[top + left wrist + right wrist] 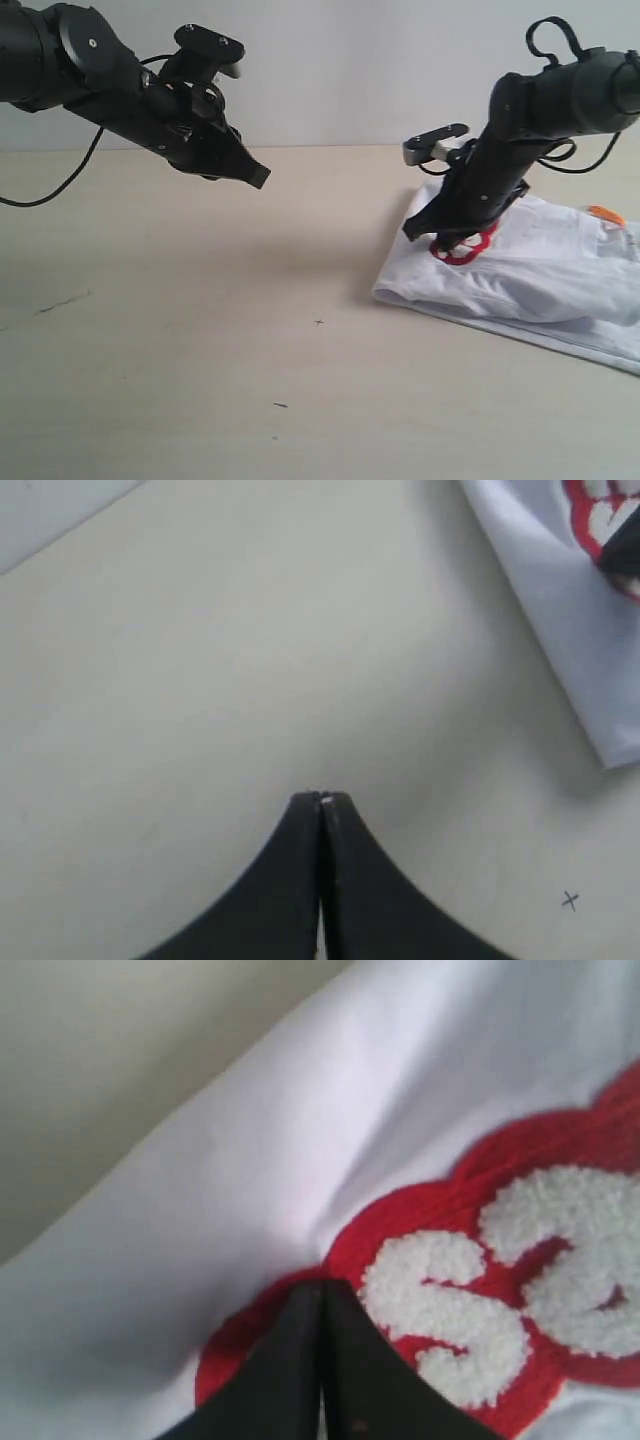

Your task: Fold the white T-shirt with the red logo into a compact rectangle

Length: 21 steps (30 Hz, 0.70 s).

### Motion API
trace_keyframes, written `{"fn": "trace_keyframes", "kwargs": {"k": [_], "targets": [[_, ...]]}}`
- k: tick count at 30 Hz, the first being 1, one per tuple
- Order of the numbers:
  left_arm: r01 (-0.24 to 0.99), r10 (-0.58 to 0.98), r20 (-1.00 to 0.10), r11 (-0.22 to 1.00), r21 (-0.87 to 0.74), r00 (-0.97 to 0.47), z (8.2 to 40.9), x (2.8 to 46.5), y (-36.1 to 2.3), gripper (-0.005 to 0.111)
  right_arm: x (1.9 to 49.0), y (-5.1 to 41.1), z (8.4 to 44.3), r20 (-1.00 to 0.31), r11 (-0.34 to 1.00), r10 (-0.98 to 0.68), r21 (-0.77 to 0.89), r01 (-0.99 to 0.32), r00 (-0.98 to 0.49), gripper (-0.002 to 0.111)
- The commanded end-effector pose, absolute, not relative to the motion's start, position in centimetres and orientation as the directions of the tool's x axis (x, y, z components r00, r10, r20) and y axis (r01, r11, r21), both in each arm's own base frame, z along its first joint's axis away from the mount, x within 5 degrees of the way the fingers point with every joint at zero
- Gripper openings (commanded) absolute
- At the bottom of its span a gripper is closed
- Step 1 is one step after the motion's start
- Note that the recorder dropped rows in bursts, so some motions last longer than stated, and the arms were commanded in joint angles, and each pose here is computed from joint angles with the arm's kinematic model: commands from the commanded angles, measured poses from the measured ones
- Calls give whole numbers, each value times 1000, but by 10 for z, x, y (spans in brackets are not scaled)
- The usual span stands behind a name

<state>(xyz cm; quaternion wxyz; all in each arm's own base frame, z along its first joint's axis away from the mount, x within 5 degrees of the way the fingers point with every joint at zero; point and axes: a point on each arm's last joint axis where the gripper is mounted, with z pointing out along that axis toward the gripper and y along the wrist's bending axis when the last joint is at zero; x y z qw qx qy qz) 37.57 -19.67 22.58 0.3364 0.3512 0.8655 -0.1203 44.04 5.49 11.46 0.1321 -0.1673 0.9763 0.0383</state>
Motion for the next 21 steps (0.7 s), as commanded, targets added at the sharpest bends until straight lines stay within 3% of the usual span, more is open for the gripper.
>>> {"fn": "trace_keyframes", "kwargs": {"k": [1, 7, 12, 16, 21], "targets": [[686, 523, -673, 726, 32, -523, 230, 375, -195, 0, 436, 109, 106, -214, 882, -392, 189, -432, -895, 0], [664, 504, -677, 748, 31, -537, 239, 379, -179, 0, 433, 170, 112, -238, 805, -509, 209, -556, -827, 0], [641, 480, -673, 767, 12, -562, 246, 380, -164, 0, 440, 187, 146, -286, 785, -521, 209, -583, -804, 16], [679, 508, -658, 734, -5, -555, 243, 376, -169, 0, 447, 160, 194, -350, 843, -456, 124, -523, -818, 24], [825, 577, -655, 551, -128, -488, 226, 362, -199, 0, 447, 101, 220, -325, 935, -324, 36, -354, -889, 22]]}}
